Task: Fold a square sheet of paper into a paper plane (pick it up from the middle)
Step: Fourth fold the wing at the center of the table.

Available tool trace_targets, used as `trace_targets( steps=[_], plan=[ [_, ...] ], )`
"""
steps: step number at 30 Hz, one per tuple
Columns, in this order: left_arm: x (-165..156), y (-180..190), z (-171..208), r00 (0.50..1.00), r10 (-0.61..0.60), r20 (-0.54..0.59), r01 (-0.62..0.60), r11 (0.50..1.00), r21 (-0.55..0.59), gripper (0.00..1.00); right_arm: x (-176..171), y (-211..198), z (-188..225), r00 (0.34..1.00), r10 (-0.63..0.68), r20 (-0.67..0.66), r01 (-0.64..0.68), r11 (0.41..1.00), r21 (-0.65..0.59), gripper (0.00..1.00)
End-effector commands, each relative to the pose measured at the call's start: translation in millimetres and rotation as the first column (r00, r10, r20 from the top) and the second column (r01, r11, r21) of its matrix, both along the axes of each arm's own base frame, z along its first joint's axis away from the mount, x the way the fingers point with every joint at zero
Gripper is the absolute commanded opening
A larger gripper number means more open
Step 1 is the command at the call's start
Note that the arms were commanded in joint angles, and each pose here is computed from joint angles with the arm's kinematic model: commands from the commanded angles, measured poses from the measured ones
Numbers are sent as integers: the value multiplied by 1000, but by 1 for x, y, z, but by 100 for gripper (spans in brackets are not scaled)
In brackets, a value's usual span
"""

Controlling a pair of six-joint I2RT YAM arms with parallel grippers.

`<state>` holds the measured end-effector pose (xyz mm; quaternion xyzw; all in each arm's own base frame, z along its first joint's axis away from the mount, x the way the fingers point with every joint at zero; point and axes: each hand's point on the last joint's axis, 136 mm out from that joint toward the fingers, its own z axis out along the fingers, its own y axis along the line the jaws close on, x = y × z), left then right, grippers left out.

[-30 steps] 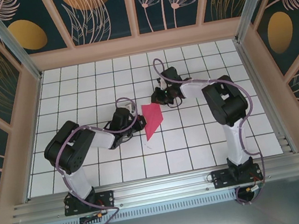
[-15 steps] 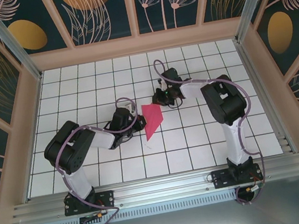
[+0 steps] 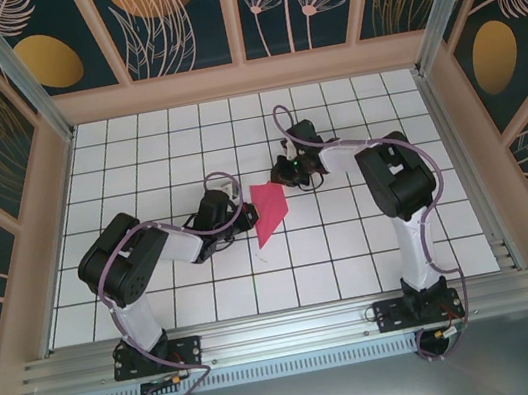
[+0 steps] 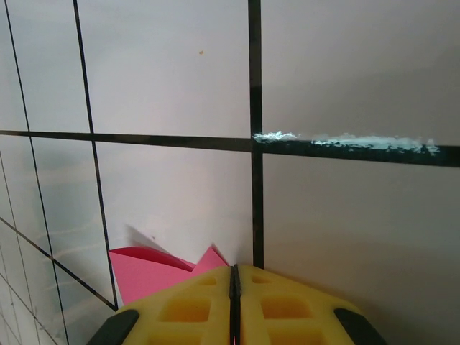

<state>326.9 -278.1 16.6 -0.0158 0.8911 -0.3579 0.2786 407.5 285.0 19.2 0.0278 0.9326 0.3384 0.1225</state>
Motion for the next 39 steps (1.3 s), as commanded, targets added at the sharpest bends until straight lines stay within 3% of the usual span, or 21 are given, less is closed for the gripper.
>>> trace_targets(
  steps=[1, 5, 11, 20, 25, 34, 39],
  plan=[
    [-39, 29, -61, 982, 7, -188, 23, 988, 155, 0, -6, -13, -20, 999, -21, -43, 17, 996, -83, 12],
    [-38, 29, -59, 983, 10, -185, 19, 988, 150, 0, -3, -12, 3, 1000, -6, 8, 6, 996, -84, 12],
    [-39, 29, -59, 983, 7, -185, 21, 988, 151, 0, -22, 5, 52, 996, 40, 79, -43, 999, 29, 13],
    [-38, 29, -58, 983, 5, -182, 23, 988, 152, 0, -73, 32, 12, 995, 83, -51, -78, 993, 88, 12],
    [-39, 29, -57, 984, 3, -181, 24, 988, 150, 0, -81, 17, -22, 993, 55, -105, -57, 998, -19, 12],
    [-39, 27, -55, 984, 6, -179, 18, 991, 133, 0, -92, 31, 31, 991, 132, -12, -131, 989, 65, 13],
    [-38, 27, -56, 984, 7, -180, 17, 991, 134, 0, -115, 42, 21, 985, 161, -60, -153, 981, 122, 13]
  ],
)
